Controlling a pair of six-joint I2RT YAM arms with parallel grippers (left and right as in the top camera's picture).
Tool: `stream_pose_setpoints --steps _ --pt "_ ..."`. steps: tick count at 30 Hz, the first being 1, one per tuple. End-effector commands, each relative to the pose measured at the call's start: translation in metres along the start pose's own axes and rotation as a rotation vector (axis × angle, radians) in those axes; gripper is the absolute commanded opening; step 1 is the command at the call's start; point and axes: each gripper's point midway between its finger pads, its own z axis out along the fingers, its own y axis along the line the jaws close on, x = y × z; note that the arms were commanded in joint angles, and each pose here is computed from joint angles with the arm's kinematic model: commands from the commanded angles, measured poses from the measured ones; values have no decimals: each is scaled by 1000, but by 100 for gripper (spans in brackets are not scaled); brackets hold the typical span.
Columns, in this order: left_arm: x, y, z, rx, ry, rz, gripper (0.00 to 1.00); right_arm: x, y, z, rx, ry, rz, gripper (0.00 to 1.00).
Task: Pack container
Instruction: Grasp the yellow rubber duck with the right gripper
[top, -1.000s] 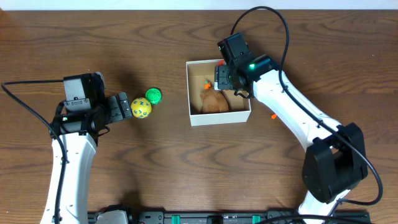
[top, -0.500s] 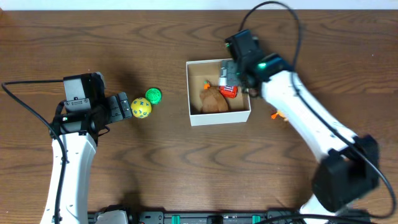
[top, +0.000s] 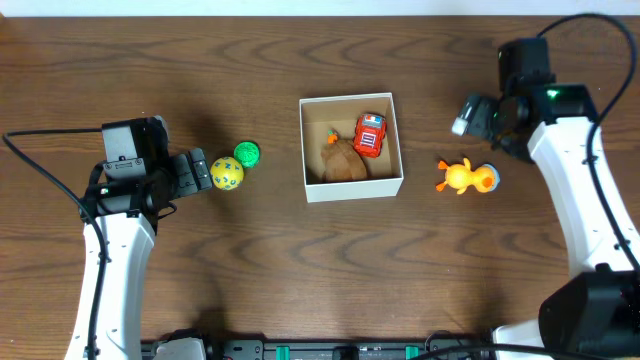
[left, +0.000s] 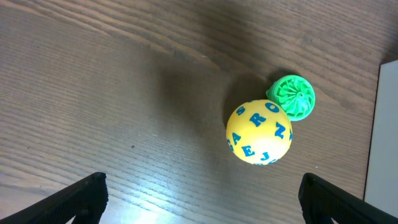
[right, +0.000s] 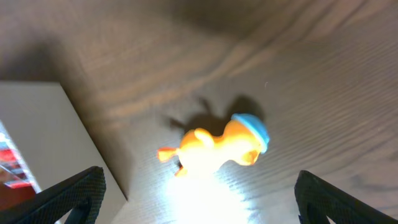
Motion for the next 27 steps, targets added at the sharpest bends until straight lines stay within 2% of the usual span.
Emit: stream_pose_setpoints --steps 1,7,10,13,14,16,17,18,19,20,27 --pt "-6 1 -2 -2 -9 -12 98 31 1 30 -16 101 -43 98" --pt "-6 1 -2 -2 -9 -12 98 60 -15 82 13 95 76 89" --pt "-6 1 -2 -2 -9 -12 98 65 -17 101 -4 57 87 90" --pt "-6 1 -2 -2 -9 -12 98 66 -20 113 -17 19 94 84" --pt "-6 1 -2 -2 -9 -12 98 67 -20 115 -22 12 96 78" --pt "-6 1 -2 -2 -9 -12 98 68 -21 118 -25 6 97 59" --pt "-6 1 -2 -2 -9 -12 98 69 -21 119 -25 7 97 46" --pt "-6 1 -2 -2 -9 -12 98 69 -21 119 -25 7 97 22" --pt "-6 1 -2 -2 -9 -12 98 68 -21 118 -27 2 97 8" --pt "-6 1 -2 -2 -9 -12 98 65 -19 117 -35 -9 98 2" --pt "-6 1 -2 -2 -9 -12 98 38 14 78 -168 -76 62 1"
